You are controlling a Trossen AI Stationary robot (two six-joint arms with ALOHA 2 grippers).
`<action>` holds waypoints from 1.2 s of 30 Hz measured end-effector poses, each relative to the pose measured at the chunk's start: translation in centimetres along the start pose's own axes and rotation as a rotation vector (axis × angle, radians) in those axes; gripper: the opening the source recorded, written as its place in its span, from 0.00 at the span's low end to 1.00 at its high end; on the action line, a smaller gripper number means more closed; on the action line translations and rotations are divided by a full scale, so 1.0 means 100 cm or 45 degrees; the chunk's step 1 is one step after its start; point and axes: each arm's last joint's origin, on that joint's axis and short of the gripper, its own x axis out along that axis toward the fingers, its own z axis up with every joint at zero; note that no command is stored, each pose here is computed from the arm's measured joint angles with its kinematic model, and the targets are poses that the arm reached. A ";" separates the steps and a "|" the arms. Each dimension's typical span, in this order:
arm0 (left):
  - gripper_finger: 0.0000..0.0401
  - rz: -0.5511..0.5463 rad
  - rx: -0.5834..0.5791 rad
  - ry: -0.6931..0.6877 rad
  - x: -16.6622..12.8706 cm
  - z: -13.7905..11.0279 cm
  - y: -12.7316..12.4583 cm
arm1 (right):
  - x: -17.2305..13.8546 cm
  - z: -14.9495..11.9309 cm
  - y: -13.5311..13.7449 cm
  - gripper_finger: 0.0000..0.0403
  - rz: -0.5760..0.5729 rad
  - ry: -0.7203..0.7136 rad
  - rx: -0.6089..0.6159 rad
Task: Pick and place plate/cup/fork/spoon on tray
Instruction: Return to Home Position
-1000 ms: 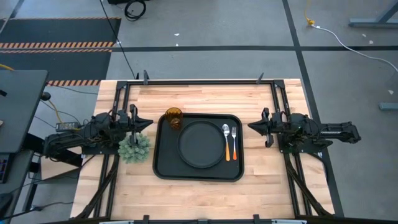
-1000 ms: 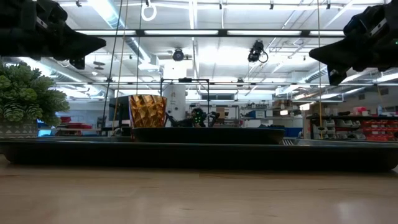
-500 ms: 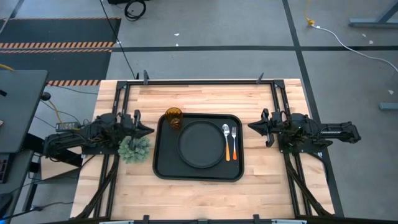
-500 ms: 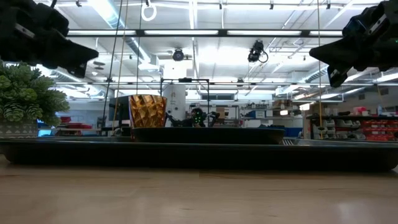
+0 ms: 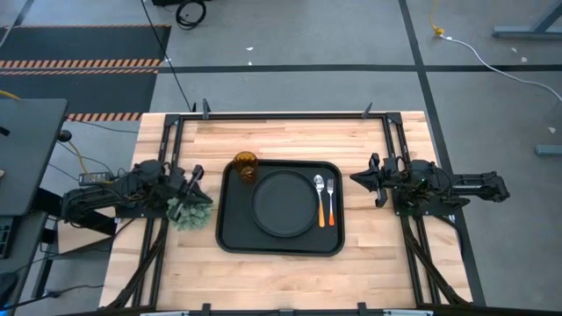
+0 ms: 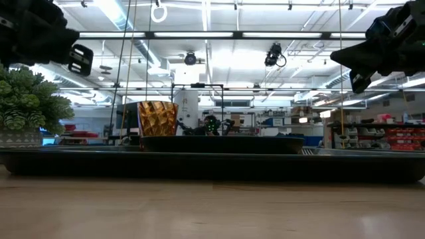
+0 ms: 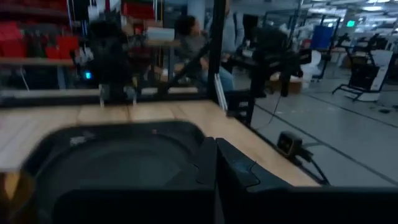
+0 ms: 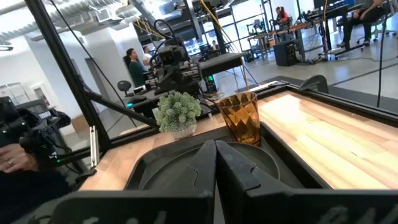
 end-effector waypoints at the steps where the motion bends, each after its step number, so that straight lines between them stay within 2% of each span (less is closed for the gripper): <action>1: 0.02 -0.003 0.013 -0.022 0.000 0.002 0.000 | 0.000 0.000 0.000 0.04 0.000 0.000 0.000; 8: 0.01 -0.005 0.003 -0.085 0.000 0.007 -0.001 | 0.000 0.000 0.000 0.04 0.000 0.000 0.000; 15: 0.01 -0.113 -0.017 -0.059 0.000 0.006 -0.003 | 0.000 0.000 0.000 0.04 0.000 0.000 0.000; 36: 0.00 -0.161 -0.037 -0.119 -0.001 0.012 -0.005 | 0.000 0.000 0.000 0.04 0.000 0.001 0.000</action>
